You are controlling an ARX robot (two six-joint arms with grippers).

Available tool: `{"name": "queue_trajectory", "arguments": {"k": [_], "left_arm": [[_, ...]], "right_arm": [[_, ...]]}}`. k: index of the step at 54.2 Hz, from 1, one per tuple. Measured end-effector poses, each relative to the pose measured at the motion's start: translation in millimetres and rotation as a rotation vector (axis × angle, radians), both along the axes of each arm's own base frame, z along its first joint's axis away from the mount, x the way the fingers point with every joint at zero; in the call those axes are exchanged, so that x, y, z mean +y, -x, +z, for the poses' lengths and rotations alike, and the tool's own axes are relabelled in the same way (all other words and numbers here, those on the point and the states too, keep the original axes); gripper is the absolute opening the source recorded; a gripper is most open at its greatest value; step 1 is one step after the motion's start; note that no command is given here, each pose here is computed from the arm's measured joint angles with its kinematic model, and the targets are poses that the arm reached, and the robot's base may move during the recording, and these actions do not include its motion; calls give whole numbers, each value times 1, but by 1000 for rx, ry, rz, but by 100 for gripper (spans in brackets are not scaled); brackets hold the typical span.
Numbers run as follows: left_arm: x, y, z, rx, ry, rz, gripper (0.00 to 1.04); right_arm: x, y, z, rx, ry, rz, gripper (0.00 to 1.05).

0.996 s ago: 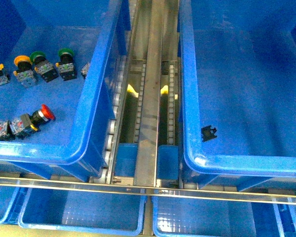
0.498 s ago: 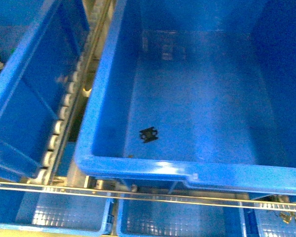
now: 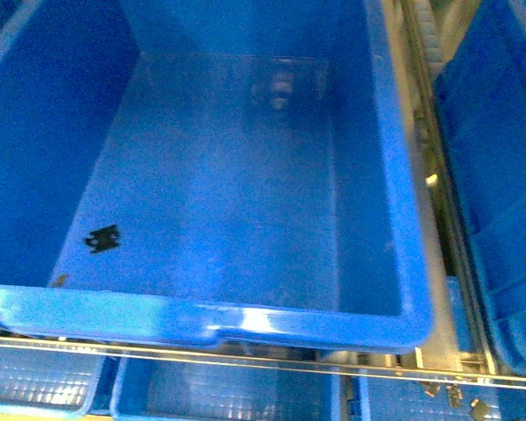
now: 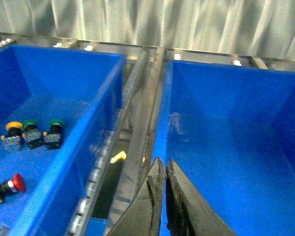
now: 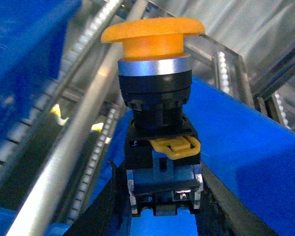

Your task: Pick red and yellow buttons and place in box

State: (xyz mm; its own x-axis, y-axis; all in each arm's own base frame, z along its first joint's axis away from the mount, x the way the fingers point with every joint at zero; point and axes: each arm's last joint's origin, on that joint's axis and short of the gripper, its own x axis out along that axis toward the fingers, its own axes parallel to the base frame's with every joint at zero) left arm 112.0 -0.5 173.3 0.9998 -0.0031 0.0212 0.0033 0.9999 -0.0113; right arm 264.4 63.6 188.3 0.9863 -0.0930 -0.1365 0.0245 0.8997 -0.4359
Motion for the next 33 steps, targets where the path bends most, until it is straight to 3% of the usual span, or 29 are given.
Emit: {"name": "queue_trajectory", "arguments": {"k": [30,33], "left_arm": [[0,15,-4,16,-2,-1,3],[0,15,-4,16,-1,0,13]], "right_arm": [[5,-2,-3,-9,-7,-43,26],[9,-2,-4,-4,-6,-22,26]]}}
